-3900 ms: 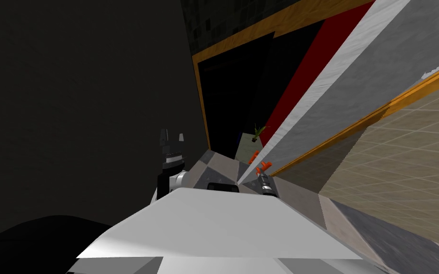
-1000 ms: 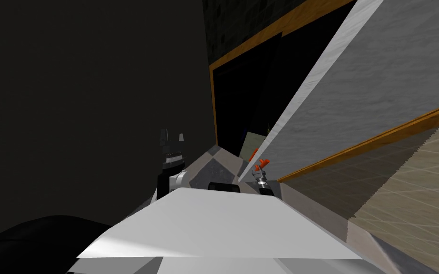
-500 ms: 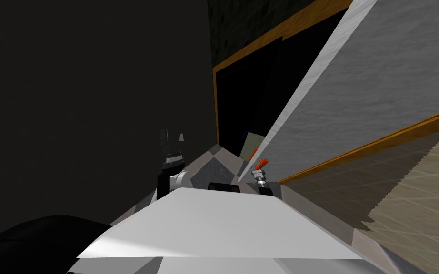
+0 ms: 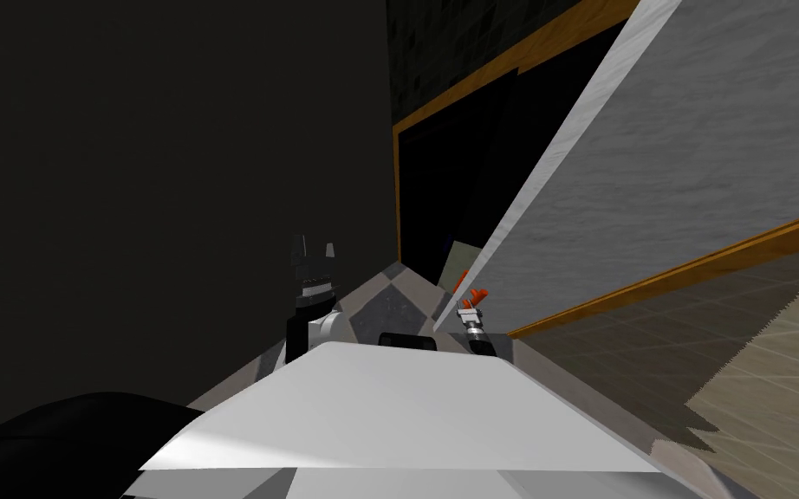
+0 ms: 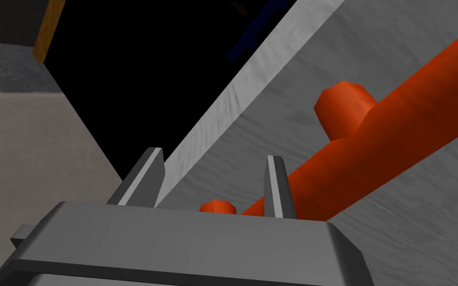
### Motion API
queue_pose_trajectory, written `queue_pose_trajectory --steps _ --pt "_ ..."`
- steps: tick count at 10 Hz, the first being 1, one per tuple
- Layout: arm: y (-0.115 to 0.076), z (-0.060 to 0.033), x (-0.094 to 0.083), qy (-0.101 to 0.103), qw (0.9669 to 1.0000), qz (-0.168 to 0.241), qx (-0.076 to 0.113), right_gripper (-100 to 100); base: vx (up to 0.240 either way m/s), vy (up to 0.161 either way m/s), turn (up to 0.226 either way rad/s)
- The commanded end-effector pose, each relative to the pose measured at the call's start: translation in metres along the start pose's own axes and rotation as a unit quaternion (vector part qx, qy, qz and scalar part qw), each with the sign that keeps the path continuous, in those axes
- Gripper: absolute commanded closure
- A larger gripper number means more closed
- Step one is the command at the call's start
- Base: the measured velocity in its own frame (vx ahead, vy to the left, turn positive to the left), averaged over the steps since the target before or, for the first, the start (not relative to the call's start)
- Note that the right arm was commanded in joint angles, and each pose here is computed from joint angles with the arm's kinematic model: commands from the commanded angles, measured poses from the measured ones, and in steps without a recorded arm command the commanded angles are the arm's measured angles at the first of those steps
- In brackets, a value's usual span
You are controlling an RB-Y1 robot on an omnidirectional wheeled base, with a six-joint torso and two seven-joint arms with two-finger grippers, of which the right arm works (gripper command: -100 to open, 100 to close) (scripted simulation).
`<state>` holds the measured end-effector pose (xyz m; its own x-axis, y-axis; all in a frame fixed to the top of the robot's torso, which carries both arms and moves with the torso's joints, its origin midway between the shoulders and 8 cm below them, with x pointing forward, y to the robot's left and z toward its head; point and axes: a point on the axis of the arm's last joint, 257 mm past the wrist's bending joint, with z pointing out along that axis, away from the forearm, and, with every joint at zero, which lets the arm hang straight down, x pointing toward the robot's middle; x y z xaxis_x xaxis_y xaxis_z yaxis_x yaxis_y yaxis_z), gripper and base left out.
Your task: Pull the door open
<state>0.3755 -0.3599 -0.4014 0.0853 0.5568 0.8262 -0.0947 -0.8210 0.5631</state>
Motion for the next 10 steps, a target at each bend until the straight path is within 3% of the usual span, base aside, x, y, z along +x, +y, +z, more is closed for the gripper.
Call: queue_pose_trajectory --steps 1,6,8,9,10 --pt "0.012 -0.0026 -0.008 -0.009 0.9996 0.026 -0.009 -100 -0.076 -0.051 0.085" --pt "0.009 -0.0020 -0.003 -0.005 0.9950 0.099 -0.012 -100 -0.081 -0.047 0.097" --pt "0.008 -0.0017 0.000 -0.003 0.9901 0.140 -0.014 -100 -0.083 -0.042 0.103" --pt "0.008 -0.0017 0.000 -0.003 0.9894 0.144 -0.014 -100 -0.075 -0.029 0.052" --pt "0.007 -0.0016 0.002 -0.002 0.9862 0.165 -0.014 -100 -0.058 -0.035 0.070"
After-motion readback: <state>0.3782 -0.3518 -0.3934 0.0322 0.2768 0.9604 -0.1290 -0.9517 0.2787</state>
